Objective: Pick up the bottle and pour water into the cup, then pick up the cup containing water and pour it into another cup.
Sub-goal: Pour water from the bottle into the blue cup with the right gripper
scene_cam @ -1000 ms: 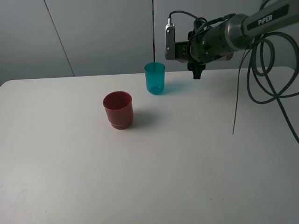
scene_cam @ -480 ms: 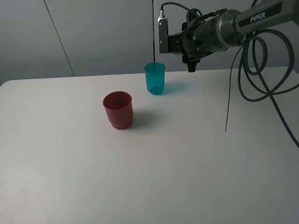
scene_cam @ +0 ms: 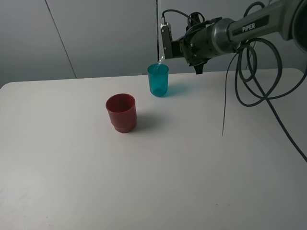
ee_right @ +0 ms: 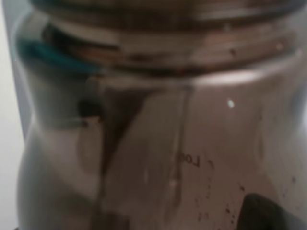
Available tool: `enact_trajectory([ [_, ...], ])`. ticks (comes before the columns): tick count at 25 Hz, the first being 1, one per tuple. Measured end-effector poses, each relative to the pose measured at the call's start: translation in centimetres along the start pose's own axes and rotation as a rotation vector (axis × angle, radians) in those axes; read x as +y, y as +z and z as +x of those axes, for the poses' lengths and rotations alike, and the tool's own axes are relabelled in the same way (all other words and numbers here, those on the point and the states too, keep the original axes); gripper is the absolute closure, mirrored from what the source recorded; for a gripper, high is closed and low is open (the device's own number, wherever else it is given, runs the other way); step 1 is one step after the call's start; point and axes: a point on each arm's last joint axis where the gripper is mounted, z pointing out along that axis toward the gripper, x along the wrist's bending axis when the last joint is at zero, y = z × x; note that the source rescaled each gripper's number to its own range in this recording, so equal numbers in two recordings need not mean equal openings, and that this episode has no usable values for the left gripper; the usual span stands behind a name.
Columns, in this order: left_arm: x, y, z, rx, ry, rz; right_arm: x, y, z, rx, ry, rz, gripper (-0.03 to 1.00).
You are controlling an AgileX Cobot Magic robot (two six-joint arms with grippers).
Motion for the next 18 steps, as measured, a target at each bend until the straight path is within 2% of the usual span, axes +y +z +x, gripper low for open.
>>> enact_trajectory([
  [10, 0.0, 0.0, 0.0, 0.000, 0.000, 0.000, -0.4, -0.1, -0.2, -0.015, -0.014, 0.043, 0.97],
  [18, 0.0, 0.0, 0.0, 0.000, 0.000, 0.000, -0.9, -1.3, -0.9, -0.016, -0.019, 0.026, 0.97],
])
